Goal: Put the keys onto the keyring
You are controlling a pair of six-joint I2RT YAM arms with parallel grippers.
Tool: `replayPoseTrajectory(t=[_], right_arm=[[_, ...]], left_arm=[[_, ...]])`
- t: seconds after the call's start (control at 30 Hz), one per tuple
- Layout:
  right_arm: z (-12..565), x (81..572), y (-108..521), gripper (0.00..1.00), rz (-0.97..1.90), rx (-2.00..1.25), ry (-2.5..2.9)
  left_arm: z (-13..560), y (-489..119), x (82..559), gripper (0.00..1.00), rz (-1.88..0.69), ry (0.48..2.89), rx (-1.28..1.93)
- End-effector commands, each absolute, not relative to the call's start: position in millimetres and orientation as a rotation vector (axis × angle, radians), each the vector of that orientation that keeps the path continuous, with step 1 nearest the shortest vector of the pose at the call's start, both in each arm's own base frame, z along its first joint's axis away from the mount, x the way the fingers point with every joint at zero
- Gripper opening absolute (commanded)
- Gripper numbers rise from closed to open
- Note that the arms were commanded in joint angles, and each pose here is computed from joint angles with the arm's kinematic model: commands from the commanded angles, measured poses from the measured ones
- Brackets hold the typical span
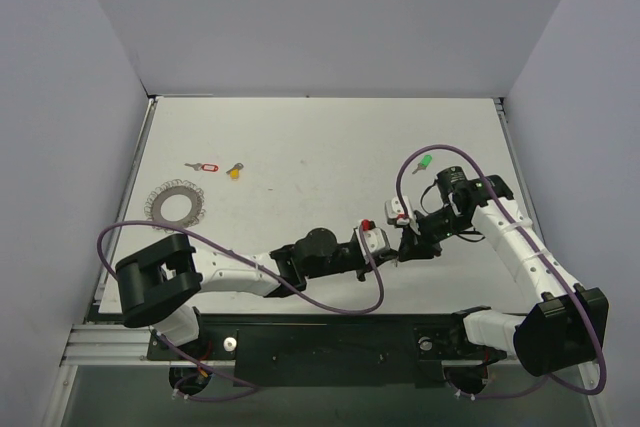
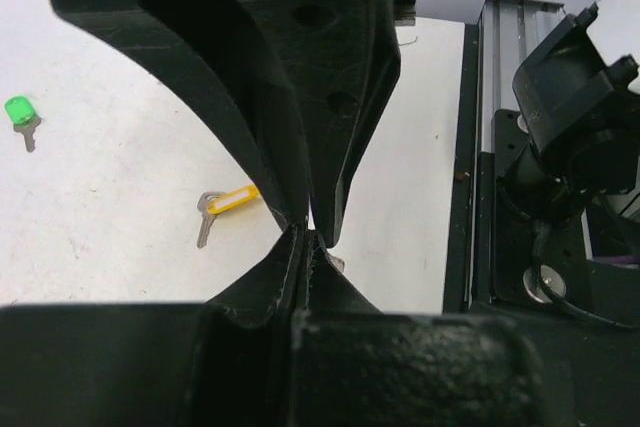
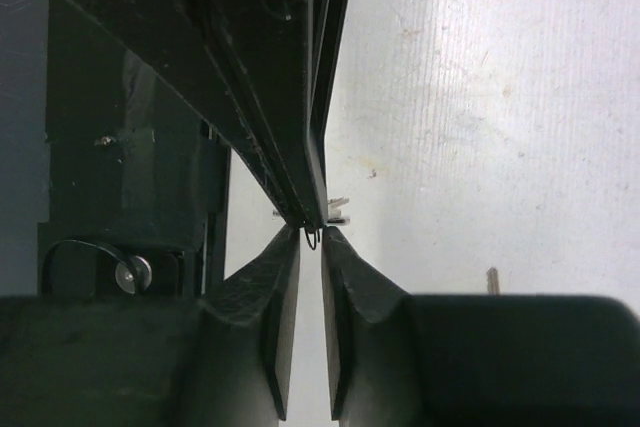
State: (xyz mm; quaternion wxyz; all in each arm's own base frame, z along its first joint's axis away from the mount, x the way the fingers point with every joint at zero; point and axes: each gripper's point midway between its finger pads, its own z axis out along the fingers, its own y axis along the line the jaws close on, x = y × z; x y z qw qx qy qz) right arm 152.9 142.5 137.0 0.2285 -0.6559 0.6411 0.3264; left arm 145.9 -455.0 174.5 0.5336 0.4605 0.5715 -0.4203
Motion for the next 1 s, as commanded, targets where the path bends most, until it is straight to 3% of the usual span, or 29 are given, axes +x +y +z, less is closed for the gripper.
replayPoseTrajectory(t=[0.0,0.13,0.37,0.47,0.8,0.97], right_arm=[[152,146,150,0.24,0.956,-1.769,1.657],[165,146,152,0.37,0.996,-1.668,1.606],[186,145,162,0.38,1.031,-1.610,1.479],[193,144,168,0.36,1.062,-1.652,1.457],[217,120,179,0.14,1.288,-1.807,1.282],[211,123,183,0.15,1.329,-1.817,1.289]], left_arm=[[206,-448,155,0.00,-1.089,1.344,0.873],[216,-423,154,0.00,-1.194,1.330,0.693],[244,-389,147,0.00,-1.297,1.131,0.521],[255,-383,147,0.00,-1.308,1.080,0.509],[271,-381,138,0.00,-1.306,1.028,0.567],[273,-381,137,0.00,-1.304,1.019,0.573]])
